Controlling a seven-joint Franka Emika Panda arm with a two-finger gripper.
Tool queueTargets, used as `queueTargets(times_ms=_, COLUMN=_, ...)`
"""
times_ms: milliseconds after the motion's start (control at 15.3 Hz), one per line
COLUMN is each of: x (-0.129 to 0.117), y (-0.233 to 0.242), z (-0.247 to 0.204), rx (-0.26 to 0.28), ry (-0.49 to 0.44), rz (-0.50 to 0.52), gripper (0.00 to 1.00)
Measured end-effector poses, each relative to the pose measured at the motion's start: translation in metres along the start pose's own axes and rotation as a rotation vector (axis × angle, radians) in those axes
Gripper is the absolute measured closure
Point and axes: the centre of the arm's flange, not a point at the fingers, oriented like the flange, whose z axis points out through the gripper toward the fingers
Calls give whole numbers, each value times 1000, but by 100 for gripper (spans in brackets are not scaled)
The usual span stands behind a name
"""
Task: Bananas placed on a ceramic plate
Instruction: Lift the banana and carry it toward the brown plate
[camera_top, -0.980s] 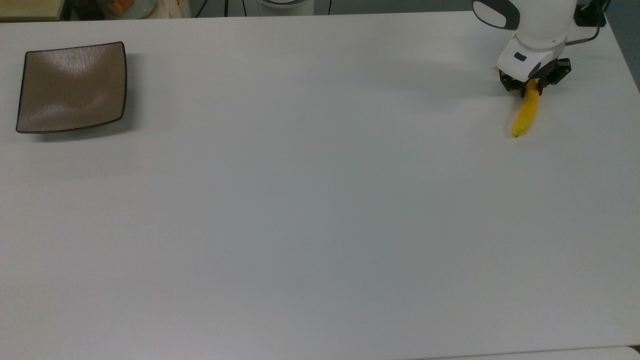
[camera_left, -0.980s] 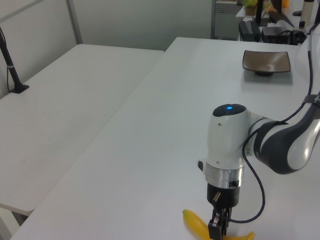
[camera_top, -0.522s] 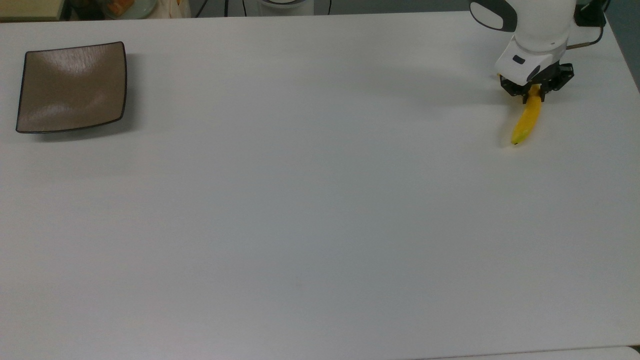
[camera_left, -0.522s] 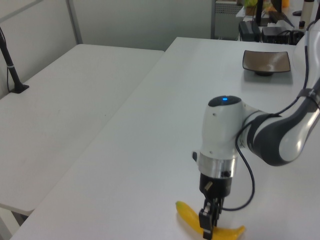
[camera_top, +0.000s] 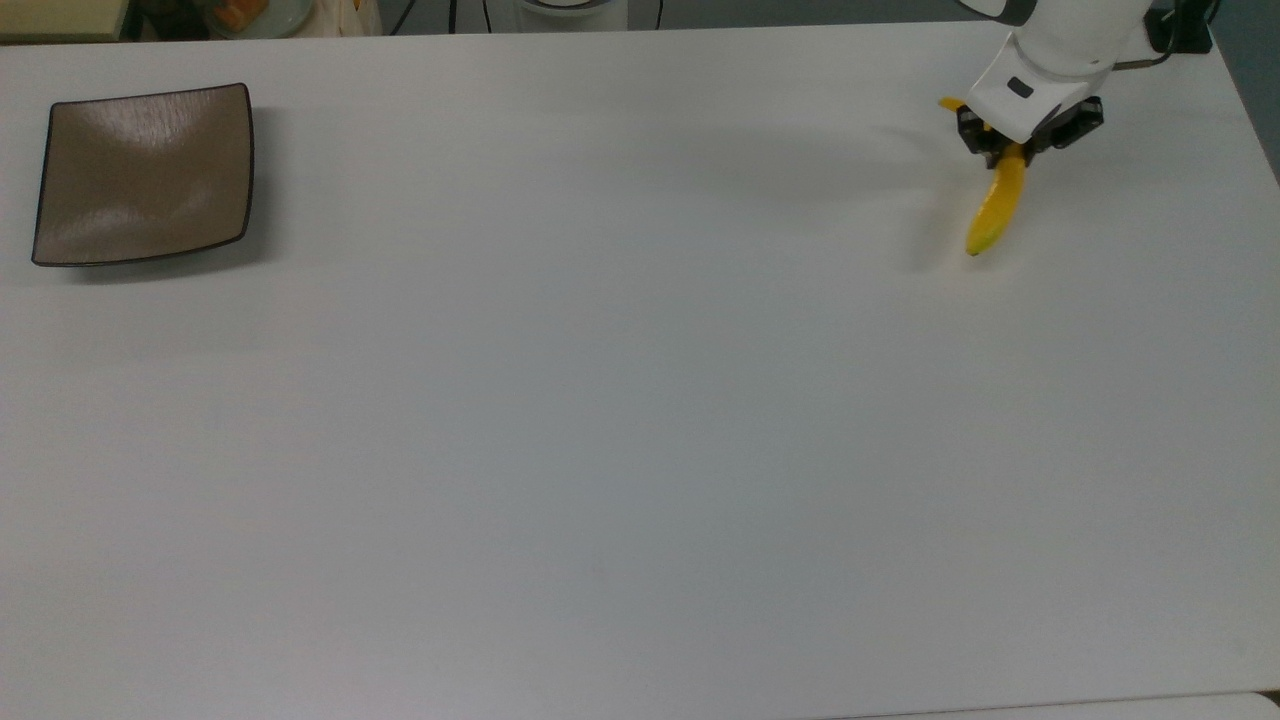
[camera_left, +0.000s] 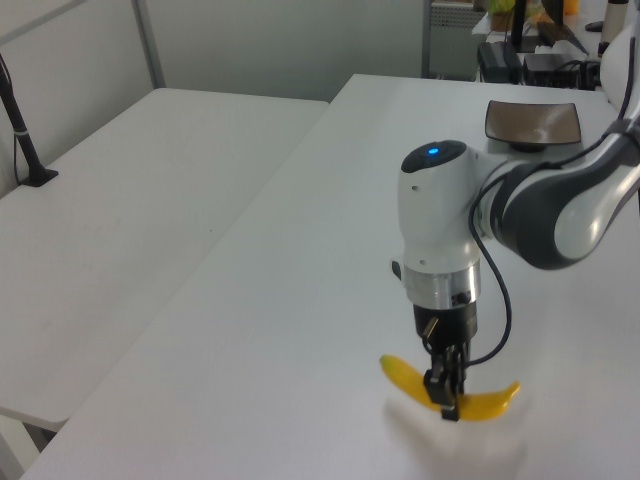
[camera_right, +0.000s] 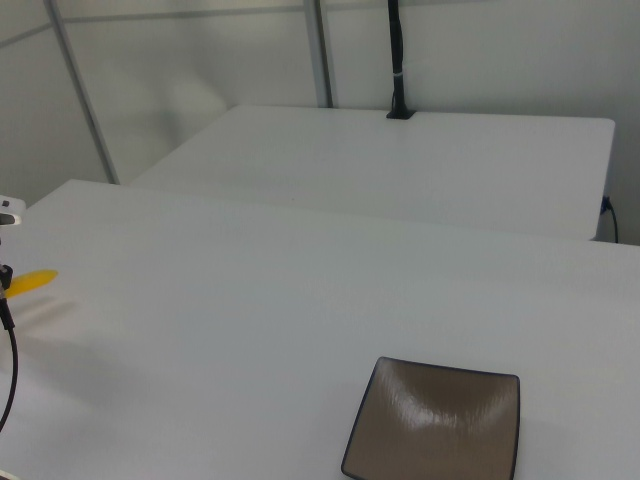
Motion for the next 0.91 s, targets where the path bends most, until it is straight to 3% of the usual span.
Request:
queueTargets(times_ms=261, x=3, y=30, z=-16, rx=-103, ry=-80, rz=-45, gripper=68)
queueTargets(times_ms=522, x=23, y=74, z=-34, rx=-206, ry=-81, rz=-63, gripper=68)
queueTargets(times_ms=914, x=55, y=151, z=-79, rx=-269, ry=-73, rz=-68, gripper=68)
